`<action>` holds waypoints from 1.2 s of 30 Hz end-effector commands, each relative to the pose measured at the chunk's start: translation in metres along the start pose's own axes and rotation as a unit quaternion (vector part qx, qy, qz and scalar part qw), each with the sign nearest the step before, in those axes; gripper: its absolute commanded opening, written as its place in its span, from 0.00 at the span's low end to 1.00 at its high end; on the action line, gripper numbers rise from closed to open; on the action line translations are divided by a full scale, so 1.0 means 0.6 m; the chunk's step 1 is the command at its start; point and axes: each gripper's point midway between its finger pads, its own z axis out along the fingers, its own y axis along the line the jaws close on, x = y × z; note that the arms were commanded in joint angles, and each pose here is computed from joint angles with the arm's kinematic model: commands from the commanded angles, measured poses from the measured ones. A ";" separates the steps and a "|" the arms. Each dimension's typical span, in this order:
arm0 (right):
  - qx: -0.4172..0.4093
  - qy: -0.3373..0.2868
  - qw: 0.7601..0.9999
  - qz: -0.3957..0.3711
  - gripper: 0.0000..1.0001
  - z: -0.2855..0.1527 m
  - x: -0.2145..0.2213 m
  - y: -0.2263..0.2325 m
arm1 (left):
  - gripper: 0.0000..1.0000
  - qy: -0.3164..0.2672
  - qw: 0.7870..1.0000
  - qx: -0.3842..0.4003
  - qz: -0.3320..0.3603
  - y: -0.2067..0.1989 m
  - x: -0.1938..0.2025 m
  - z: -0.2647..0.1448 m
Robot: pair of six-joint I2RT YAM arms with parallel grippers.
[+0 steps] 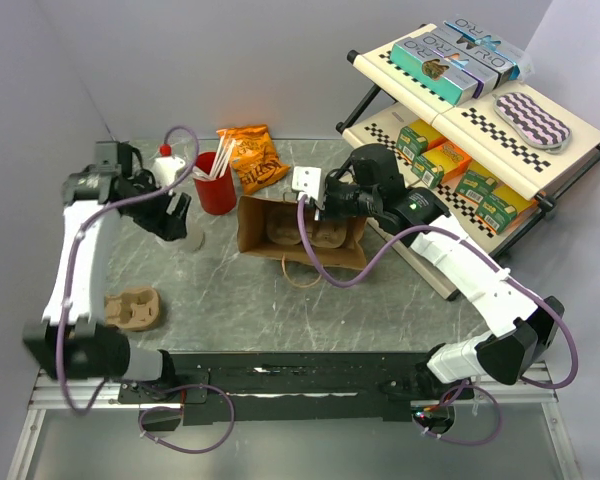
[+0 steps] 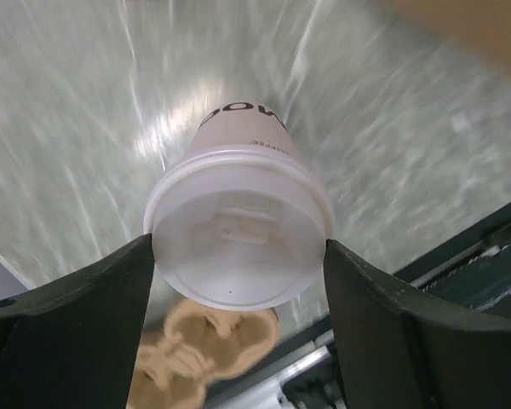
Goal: Pack the takeout coffee
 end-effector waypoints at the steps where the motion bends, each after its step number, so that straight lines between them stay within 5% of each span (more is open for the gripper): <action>1: 0.012 -0.020 1.000 0.002 0.00 -0.022 -0.028 -0.011 | 0.01 -0.207 0.966 0.060 0.141 -0.111 -0.107 -0.156; 6: 0.010 -0.017 1.000 0.019 0.00 -0.024 -0.023 -0.002 | 0.01 -0.301 0.920 0.071 0.239 -0.178 -0.148 -0.251; 14: 0.021 -0.018 0.999 0.036 0.00 -0.028 -0.025 -0.007 | 0.01 -0.361 0.882 0.143 0.268 -0.273 -0.207 -0.320; 19: 0.026 -0.021 0.998 0.046 0.00 -0.031 -0.030 -0.009 | 0.01 -0.340 0.870 0.186 0.304 -0.326 -0.203 -0.285; 28: 0.036 -0.019 0.998 0.056 0.00 -0.039 -0.027 -0.008 | 0.01 -0.294 0.880 0.165 0.334 -0.327 -0.198 -0.199; 36: 0.034 -0.027 0.997 0.066 0.00 -0.037 -0.035 -0.009 | 0.01 -0.275 0.866 0.128 0.398 -0.363 -0.207 -0.137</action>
